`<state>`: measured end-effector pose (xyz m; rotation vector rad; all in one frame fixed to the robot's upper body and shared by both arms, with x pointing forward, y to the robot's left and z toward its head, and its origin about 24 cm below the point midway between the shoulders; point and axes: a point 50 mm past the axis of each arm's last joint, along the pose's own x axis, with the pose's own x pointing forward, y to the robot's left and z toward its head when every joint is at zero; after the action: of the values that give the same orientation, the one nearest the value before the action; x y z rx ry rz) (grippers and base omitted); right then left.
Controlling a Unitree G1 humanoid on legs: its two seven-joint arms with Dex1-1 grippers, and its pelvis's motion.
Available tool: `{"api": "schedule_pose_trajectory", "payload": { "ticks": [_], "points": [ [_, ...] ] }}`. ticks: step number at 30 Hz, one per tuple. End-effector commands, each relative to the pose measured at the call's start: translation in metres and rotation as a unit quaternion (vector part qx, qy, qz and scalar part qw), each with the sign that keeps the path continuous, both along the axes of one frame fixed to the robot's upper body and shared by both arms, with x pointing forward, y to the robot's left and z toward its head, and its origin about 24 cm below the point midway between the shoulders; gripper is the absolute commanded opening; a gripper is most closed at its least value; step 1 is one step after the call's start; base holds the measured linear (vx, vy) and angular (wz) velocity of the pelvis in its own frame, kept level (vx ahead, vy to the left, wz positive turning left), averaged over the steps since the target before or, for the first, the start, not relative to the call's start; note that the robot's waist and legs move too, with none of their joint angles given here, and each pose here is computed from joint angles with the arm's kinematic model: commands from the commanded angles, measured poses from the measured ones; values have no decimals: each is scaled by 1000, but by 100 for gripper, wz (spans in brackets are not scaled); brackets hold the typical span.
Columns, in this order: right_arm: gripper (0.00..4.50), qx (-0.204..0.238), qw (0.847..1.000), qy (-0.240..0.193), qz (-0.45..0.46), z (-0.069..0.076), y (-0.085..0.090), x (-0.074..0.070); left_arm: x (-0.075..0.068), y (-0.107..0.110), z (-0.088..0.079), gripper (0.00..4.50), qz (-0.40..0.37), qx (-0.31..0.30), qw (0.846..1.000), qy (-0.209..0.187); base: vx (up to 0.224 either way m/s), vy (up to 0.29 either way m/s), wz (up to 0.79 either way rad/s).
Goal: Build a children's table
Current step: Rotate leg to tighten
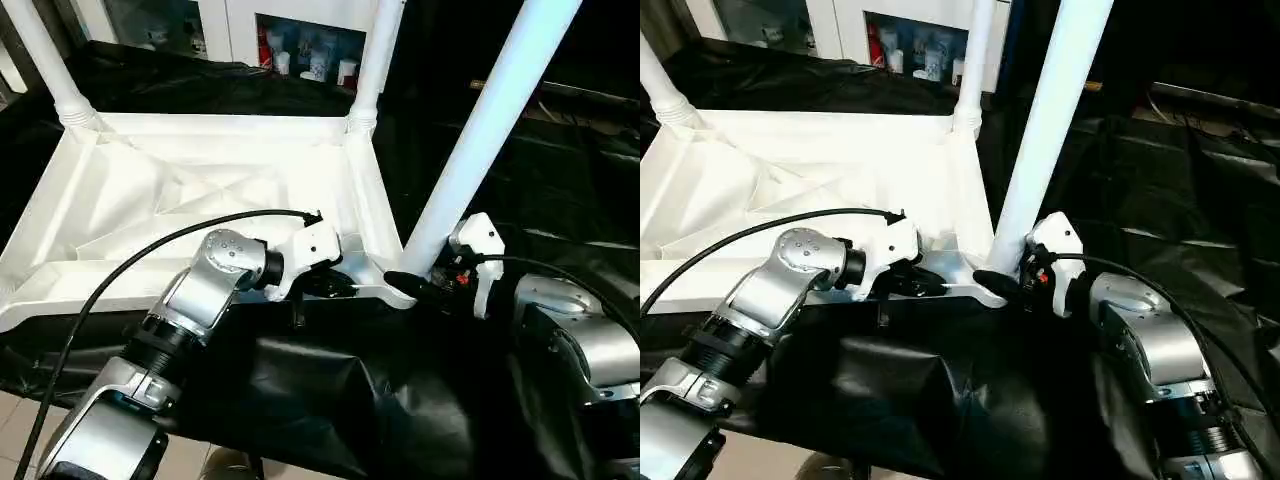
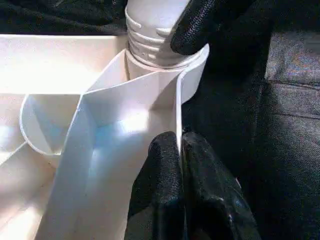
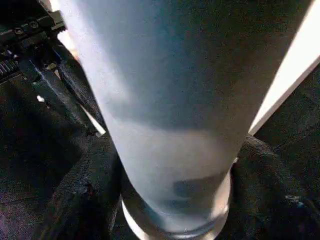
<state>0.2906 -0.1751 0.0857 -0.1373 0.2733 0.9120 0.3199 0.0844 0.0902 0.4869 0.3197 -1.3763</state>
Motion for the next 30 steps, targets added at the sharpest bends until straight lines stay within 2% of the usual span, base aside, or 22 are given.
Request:
{"api": "schedule_pose_trajectory", "payload": {
  "ticks": [1,5,7,8,10,11,12,15,17,19,23,24,25,29,30],
  "points": [
    [264,-7,1000,18,8,-9,3,-5,-5,-8,-2,0,-9,-32,999,14,0,0,0],
    [264,1,999,19,-35,-14,2,-1,4,-9,-3,0,37,-33,999,5,0,0,0],
    [264,8,993,26,-112,-22,2,7,14,-12,-4,0,92,-29,995,-6,0,0,0],
    [264,15,985,39,-165,-29,3,12,21,-16,-4,0,130,-29,991,-10,0,0,0],
    [264,20,977,51,-206,-34,4,15,26,-19,-3,0,160,-28,987,-11,0,0,0],
    [264,23,967,66,-246,-40,6,18,31,-22,-3,0,197,-28,980,-14,-57,16,-3],
    [264,19,949,84,-302,-49,12,22,38,-28,-4,0,243,-22,970,-15,0,0,0],
    [264,21,938,98,-331,-54,17,24,41,-32,-4,0,267,-17,963,-20,0,0,0],
    [264,29,930,110,-349,-57,30,28,42,-43,-2,0,272,-22,962,-22,0,0,0],
    [264,34,932,106,-346,-54,42,32,40,-52,-1,0,256,-30,966,-21,0,0,0],
    [264,39,937,94,-334,-50,48,34,38,-55,0,0,242,-32,970,-20,0,0,0],
    [264,45,942,79,-324,-45,51,36,38,-55,-1,0,238,-32,971,-21,0,0,0],
    [320,52,943,73,-320,-42,52,37,38,-54,0,0,235,-33,971,-23,0,0,0],
    [340,80,950,54,-296,-30,48,40,36,-51,1,0,204,-43,978,-26,0,0,0],
    [366,83,954,48,-285,-26,45,40,36,-49,0,0,200,-42,979,-23,0,0,0]
  ]
}}
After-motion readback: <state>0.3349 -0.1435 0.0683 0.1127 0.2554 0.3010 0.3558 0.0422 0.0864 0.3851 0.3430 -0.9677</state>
